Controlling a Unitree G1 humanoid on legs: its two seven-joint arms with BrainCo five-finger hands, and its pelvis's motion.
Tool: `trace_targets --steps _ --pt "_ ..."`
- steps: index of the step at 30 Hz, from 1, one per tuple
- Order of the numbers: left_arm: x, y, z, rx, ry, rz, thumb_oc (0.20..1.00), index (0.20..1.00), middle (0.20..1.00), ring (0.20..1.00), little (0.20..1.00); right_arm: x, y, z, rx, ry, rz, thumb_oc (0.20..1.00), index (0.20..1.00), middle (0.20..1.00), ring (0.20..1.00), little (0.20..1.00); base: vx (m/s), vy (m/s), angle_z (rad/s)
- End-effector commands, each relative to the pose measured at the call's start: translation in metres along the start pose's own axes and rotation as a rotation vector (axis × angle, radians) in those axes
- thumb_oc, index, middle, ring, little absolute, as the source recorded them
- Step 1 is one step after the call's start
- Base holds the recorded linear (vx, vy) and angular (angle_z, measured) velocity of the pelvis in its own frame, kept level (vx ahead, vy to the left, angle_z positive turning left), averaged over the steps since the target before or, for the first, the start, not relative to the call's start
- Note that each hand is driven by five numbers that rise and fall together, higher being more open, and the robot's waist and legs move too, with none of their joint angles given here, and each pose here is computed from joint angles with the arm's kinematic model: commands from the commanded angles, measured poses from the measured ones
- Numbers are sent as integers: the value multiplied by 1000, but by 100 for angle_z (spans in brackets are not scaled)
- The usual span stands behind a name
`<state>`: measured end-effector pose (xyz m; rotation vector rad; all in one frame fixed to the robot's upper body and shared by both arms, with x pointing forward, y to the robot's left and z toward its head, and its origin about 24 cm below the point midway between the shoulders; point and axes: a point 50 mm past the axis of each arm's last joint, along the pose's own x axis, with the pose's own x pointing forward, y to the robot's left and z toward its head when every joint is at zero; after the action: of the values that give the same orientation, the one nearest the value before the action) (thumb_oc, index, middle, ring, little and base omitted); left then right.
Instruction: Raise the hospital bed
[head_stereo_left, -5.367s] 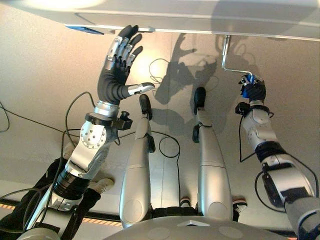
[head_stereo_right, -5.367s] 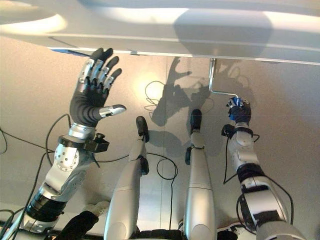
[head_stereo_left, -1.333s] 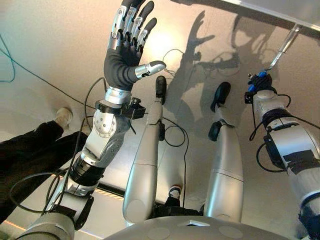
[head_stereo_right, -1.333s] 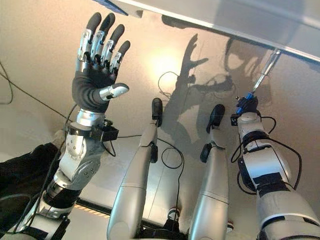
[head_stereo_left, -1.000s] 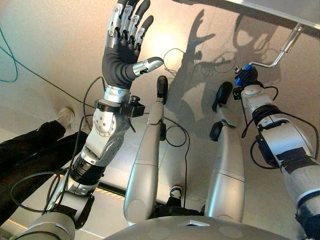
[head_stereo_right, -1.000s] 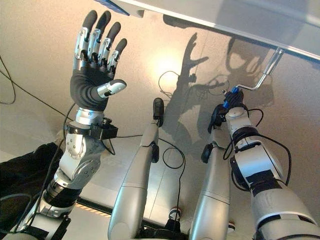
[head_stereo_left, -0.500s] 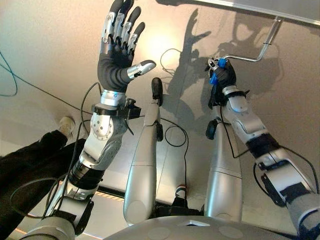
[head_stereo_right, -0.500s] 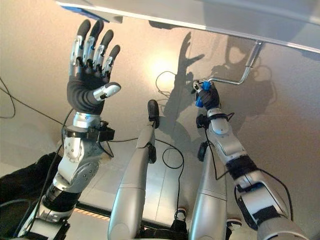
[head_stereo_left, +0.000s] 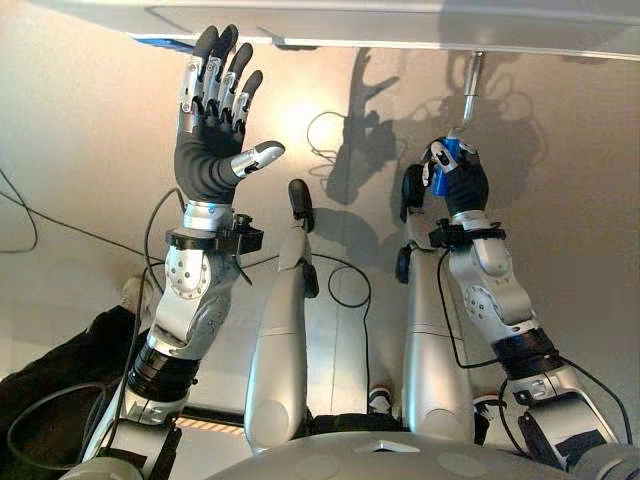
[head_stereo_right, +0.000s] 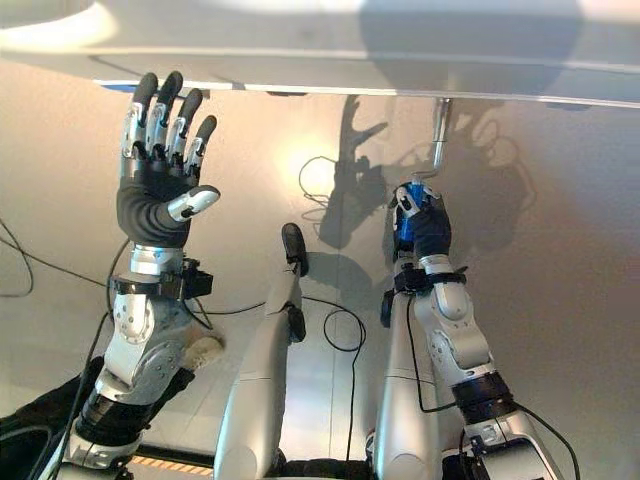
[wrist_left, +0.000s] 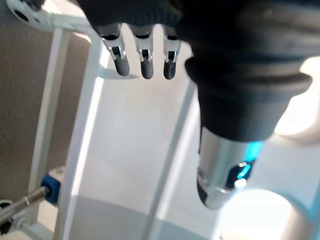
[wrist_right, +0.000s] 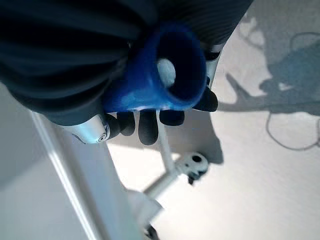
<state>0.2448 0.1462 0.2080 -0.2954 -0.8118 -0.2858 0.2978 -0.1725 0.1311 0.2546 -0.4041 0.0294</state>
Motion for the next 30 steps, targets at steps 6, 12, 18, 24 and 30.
trace_targets --steps 6,12,18,24,30 --pt "0 2 36 27 -159 -47 1000 1000 1000 1000 1000 -4 -60 95 65 -551 -351 200 200 200 200 200 7 -85 -7" --pt "-3 1 38 16 -155 -53 1000 1000 1000 1000 1000 -6 -130 73 -210 -362 -721 200 200 200 200 200 4 -33 0" --pt "-3 -13 34 -35 -112 -137 1000 1000 1000 1000 1000 -2 -199 41 -457 66 -900 200 200 200 200 200 -3 1 4" --pt "4 -24 25 -70 -75 -200 1000 1000 1000 1000 1000 -6 -226 19 -605 478 -880 200 200 200 200 200 -9 -3 8" --pt "8 -31 22 -108 -78 -225 1000 1000 1000 1000 1000 6 -213 5 -678 624 -791 200 200 200 200 200 -8 23 19"
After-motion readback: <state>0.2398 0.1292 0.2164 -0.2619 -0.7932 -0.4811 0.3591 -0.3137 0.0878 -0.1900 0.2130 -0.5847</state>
